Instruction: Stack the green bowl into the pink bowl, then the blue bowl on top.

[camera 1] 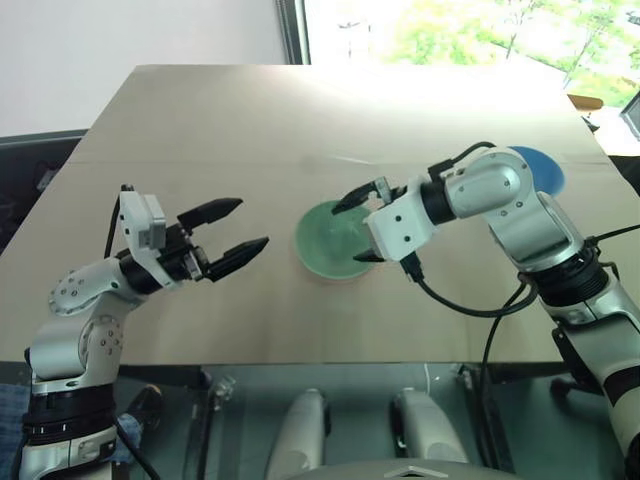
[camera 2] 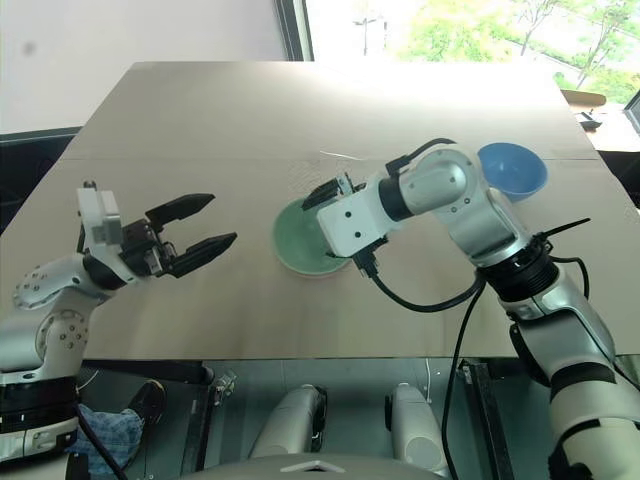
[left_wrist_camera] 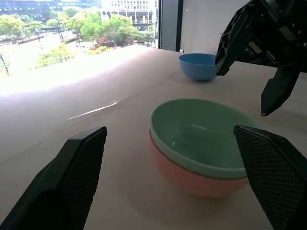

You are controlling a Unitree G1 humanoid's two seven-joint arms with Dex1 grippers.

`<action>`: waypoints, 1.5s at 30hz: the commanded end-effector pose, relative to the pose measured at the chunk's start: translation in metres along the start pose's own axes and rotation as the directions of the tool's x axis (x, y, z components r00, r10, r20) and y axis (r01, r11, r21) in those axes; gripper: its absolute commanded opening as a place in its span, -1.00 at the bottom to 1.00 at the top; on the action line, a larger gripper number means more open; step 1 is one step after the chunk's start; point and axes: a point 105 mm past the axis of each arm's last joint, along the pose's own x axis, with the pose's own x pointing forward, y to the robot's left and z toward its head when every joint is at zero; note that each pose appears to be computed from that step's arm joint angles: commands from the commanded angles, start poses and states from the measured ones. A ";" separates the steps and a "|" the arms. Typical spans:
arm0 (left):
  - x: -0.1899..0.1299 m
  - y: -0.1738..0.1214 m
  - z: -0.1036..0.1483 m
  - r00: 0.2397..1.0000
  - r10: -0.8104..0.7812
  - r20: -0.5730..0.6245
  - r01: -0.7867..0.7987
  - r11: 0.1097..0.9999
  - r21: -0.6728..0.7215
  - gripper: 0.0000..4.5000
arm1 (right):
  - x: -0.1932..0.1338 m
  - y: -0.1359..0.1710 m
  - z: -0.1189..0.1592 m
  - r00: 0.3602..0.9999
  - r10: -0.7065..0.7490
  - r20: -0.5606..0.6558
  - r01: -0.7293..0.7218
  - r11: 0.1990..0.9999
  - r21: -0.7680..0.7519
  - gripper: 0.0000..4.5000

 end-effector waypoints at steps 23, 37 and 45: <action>0.052 -0.010 0.016 0.975 -0.198 0.100 0.193 0.980 0.052 1.00 | -0.164 0.052 -0.200 0.634 -0.221 -0.741 0.737 0.460 0.495 0.65; 0.047 -0.009 0.019 0.977 -0.188 0.097 0.183 0.981 0.063 1.00 | -0.154 0.072 -0.234 0.608 -0.156 -0.779 0.744 0.455 0.490 0.01; 0.043 -0.010 0.018 0.980 -0.177 0.088 0.171 0.983 0.065 1.00 | -0.152 0.067 -0.235 0.615 -0.189 -0.765 0.745 0.457 0.486 -0.99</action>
